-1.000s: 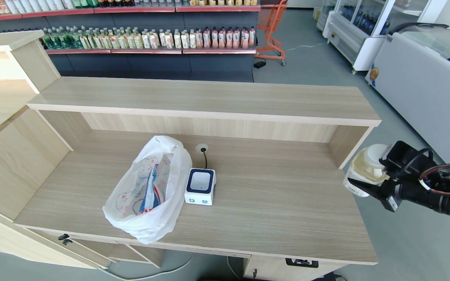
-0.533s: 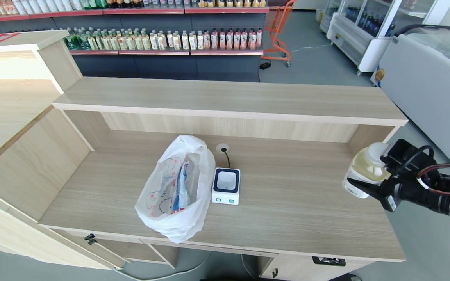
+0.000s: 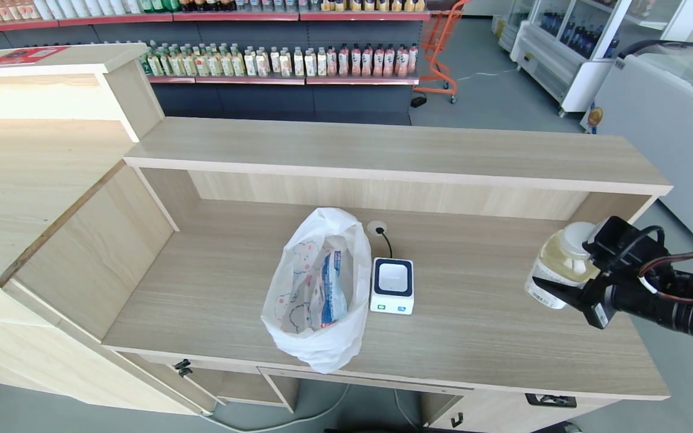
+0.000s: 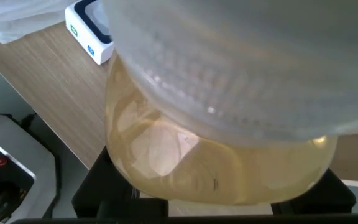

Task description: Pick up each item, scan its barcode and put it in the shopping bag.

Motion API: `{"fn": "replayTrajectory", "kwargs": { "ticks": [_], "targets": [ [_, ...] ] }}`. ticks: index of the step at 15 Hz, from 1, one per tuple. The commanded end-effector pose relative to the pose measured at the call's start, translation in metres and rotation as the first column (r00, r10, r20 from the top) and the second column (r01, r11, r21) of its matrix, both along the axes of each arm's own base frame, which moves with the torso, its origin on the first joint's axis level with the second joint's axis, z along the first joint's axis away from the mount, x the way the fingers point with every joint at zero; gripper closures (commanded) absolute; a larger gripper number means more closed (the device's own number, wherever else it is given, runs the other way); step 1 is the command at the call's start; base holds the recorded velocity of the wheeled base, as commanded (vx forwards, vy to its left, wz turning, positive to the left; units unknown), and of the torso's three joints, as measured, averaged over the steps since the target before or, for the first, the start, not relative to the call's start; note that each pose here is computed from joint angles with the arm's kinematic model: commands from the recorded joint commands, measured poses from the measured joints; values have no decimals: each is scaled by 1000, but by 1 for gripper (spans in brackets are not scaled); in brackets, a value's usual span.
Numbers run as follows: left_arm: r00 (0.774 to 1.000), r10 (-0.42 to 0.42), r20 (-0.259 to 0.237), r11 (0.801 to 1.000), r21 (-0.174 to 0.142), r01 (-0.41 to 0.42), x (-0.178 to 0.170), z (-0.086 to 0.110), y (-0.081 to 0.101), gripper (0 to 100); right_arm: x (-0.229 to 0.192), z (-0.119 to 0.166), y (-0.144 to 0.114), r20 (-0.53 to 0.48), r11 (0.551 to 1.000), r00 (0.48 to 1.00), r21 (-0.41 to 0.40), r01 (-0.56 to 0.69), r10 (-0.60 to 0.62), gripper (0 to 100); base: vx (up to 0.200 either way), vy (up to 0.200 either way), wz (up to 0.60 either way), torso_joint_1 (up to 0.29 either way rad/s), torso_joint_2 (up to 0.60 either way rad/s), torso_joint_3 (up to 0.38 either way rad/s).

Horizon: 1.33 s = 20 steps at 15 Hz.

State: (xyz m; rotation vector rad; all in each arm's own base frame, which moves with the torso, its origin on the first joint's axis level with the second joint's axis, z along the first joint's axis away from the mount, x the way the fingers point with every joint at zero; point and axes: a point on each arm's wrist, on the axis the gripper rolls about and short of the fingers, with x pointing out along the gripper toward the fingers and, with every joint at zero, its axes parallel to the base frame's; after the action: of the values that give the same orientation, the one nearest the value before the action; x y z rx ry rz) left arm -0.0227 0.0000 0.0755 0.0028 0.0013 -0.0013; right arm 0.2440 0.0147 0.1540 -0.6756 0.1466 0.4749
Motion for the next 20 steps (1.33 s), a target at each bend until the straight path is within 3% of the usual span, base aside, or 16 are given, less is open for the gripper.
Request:
{"fn": "replayTrajectory", "kwargs": {
  "ticks": [1, 4, 10, 14, 20],
  "targets": [
    [1000, 1, 0, 1000, 0, -1, 0, 0, 0, 0, 0, -1, 0, -3, 1000, 1000, 0, 0, 0, 100, 0, 0, 0, 0, 0, 0],
    [1000, 1, 0, 1000, 0, -1, 0, 0, 0, 0, -1, -3, 1, -26, 999, 1000, 34, 4, -3, 100, 0, 0, 0, 0, 0, 0],
    [1000, 1, 1, 1000, 6, -1, 0, 0, 0, 0, -5, -9, 2, -65, 998, 998, 69, 7, -3, 100, 200, 0, 0, 0, 1, 2],
    [1000, 1, 0, 1000, 0, -1, 0, 0, 0, 0, 4, -18, 18, -122, 985, 985, 135, -107, 124, 100, 50, 0, 0, 2, 3, 1],
    [1000, 1, 0, 1000, 0, -1, 0, 0, 0, 0, 32, -54, 28, -169, 943, 931, 138, -303, 324, 100, 0, 0, 0, 0, 0, 0]
  ]
}}
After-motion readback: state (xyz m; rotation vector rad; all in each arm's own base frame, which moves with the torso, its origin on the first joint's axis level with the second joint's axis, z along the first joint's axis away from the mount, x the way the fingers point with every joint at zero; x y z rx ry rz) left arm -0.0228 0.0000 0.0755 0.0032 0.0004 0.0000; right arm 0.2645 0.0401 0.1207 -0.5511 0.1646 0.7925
